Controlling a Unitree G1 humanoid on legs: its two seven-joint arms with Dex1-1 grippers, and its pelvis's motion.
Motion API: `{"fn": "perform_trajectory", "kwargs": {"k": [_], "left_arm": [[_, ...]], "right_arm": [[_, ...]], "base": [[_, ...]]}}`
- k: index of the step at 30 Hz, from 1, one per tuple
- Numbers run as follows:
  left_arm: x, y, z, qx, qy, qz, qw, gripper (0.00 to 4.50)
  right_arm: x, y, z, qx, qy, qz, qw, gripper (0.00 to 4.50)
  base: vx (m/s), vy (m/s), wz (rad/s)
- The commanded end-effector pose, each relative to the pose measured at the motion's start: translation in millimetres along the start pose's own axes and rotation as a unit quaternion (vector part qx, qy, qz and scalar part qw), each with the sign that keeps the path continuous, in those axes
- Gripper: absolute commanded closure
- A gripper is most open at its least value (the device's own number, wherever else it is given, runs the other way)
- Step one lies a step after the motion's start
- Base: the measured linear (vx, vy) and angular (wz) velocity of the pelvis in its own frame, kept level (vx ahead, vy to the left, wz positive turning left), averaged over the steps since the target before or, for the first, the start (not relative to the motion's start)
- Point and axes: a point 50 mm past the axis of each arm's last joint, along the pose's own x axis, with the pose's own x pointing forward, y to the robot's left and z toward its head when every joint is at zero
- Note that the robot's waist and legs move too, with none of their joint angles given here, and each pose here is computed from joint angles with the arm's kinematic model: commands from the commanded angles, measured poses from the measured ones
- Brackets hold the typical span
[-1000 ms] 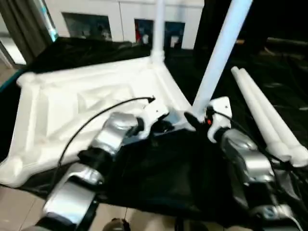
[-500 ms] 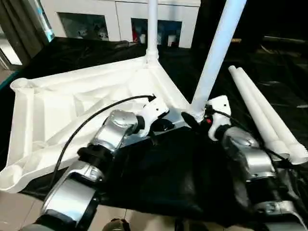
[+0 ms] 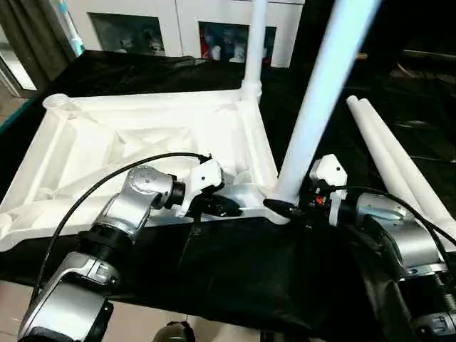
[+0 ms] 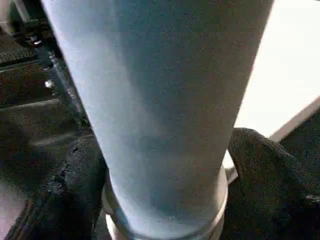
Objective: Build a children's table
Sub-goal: Insert table leg to table base
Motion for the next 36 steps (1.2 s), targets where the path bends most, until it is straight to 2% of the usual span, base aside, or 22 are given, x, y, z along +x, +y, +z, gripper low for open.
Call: {"fn": "perform_trajectory", "kwargs": {"k": [1,12,17,21,24,25,27,28,30,33,34,36], "left_arm": [[-2,-2.3,10.2,0.019,-0.022,-0.021,0.999,4.50],[-3,-0.3,10.4,0.022,-0.018,-0.011,1.000,4.50],[-3,2.4,9.7,0.019,-0.014,0.007,1.000,4.50],[6,16.6,10.3,-0.003,-0.003,0.098,0.995,4.50],[17,25.9,13.5,-0.017,0.001,0.161,0.987,4.50],[17,25.9,13.5,-0.017,0.001,0.161,0.987,4.50],[32,31.8,19.5,-0.035,-0.006,0.205,0.978,4.50],[32,31.8,19.5,-0.035,-0.006,0.205,0.978,4.50],[52,32.0,29.7,-0.046,-0.016,0.227,0.973,4.50],[67,28.9,39.8,-0.037,-0.026,0.222,0.974,4.50],[70,27.4,42.5,-0.035,-0.031,0.214,0.976,4.50],[73,26.3,43.8,-0.032,-0.033,0.204,0.978,4.50]], "right_arm": [[-4.0,1.5,2.3,-0.006,0.005,0.015,1.000,0.71],[1.7,4.2,-3.7,0.001,0.019,0.023,1.000,1.64],[2.9,6.4,-9.3,0.008,0.026,0.011,1.000,1.77],[12.4,1.0,-22.1,0.046,0.035,-0.089,0.994,1.78],[23.6,-3.4,-30.0,0.096,0.025,-0.180,0.979,1.78],[23.6,-3.4,-30.0,0.096,0.025,-0.180,0.979,1.78],[38.5,-2.5,-32.0,0.123,0.016,-0.232,0.965,1.78],[38.5,-2.5,-32.0,0.123,0.016,-0.232,0.965,1.78],[58.8,1.5,-30.0,0.148,0.003,-0.269,0.952,1.78],[72.7,7.3,-23.3,0.118,-0.013,-0.259,0.959,1.78],[75.1,8.6,-21.7,0.114,-0.020,-0.253,0.960,1.22],[75.2,7.5,-19.8,0.121,-0.029,-0.253,0.960,1.08]], "base": [[0.000,0.000,0.00],[0.000,0.000,0.00],[0.000,0.000,0.00],[0.000,0.000,0.00],[0.000,0.000,0.00],[0.000,0.000,0.00],[0.000,0.000,0.00],[0.000,0.000,0.00],[0.000,0.000,0.00],[0.000,0.000,0.00],[0.000,0.000,0.00],[0.000,0.000,0.00]]}}
